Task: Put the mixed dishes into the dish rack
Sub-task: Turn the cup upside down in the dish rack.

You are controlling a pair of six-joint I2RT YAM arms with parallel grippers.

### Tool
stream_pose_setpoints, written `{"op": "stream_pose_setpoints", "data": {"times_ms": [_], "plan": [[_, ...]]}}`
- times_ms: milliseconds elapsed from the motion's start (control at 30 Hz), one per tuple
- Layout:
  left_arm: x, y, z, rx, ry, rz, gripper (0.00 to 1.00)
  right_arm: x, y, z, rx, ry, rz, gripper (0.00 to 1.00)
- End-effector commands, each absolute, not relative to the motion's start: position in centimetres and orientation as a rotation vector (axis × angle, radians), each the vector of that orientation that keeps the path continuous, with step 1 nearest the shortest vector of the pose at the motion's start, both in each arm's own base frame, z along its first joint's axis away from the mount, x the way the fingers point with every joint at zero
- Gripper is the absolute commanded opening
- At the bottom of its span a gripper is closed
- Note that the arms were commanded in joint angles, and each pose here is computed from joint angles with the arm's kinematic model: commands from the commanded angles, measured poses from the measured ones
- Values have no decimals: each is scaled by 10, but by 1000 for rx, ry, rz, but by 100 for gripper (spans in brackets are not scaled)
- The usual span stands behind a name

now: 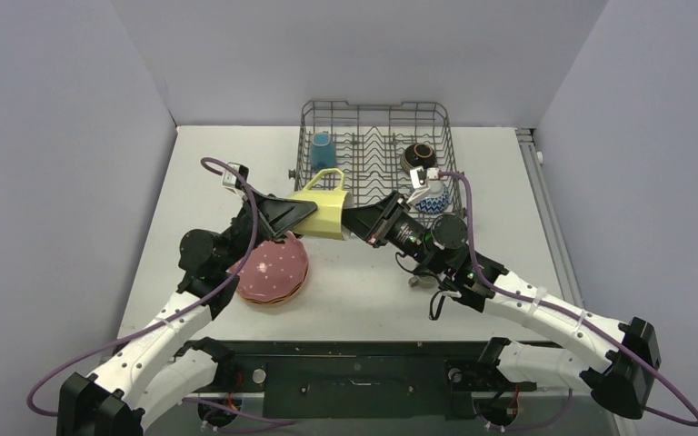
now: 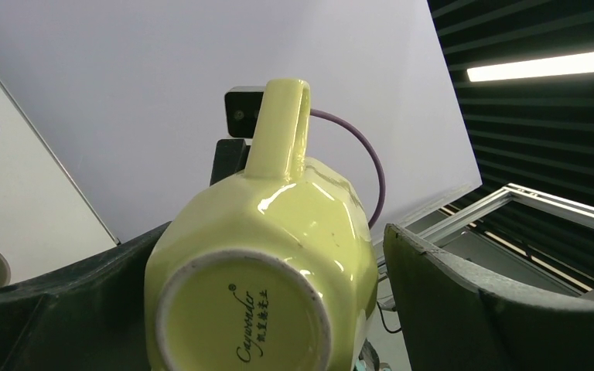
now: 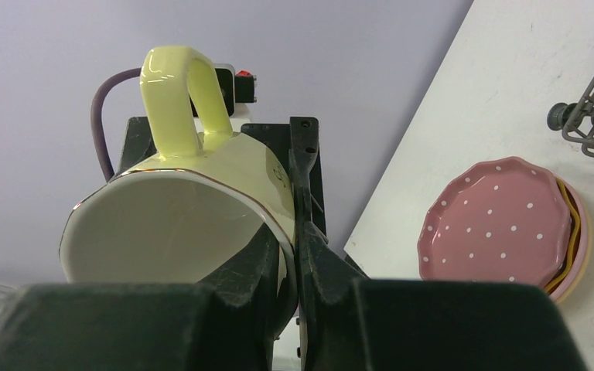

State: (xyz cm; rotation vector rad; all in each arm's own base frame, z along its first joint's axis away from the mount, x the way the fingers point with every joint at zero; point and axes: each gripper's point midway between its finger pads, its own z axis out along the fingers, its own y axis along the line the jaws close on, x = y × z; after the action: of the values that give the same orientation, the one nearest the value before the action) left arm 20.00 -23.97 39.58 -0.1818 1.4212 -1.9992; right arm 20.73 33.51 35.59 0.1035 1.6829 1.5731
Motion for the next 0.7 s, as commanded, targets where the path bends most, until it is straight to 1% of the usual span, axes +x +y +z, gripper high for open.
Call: {"op": "stream_pose_setpoints", "data": {"times_ms": [0, 167, 233, 400, 533, 567, 600, 633, 667], "plan": [[188, -234, 414, -113, 1343, -2017, 98, 198, 314, 446, 129, 1362, 1697, 0], [187, -235, 414, -107, 1344, -2019, 100, 200, 311, 446, 139, 1360, 1685, 0], [187, -235, 414, -104, 1344, -2020, 94, 200, 313, 445, 135, 1366, 1686, 0], [186, -236, 415, -91, 1341, -2025, 87, 200, 316, 442, 131, 1377, 1687, 0], [185, -236, 417, -82, 1336, -2025, 74, 201, 315, 440, 132, 1381, 1676, 0], [186, -236, 416, -80, 1336, -2023, 68, 201, 315, 439, 131, 1384, 1671, 0], [186, -236, 416, -79, 1336, -2024, 65, 202, 315, 438, 132, 1389, 1666, 0], [186, -237, 415, -79, 1338, -2024, 58, 202, 314, 437, 133, 1393, 1661, 0], [186, -237, 415, -75, 1337, -2025, 54, 203, 314, 436, 136, 1395, 1655, 0]]}}
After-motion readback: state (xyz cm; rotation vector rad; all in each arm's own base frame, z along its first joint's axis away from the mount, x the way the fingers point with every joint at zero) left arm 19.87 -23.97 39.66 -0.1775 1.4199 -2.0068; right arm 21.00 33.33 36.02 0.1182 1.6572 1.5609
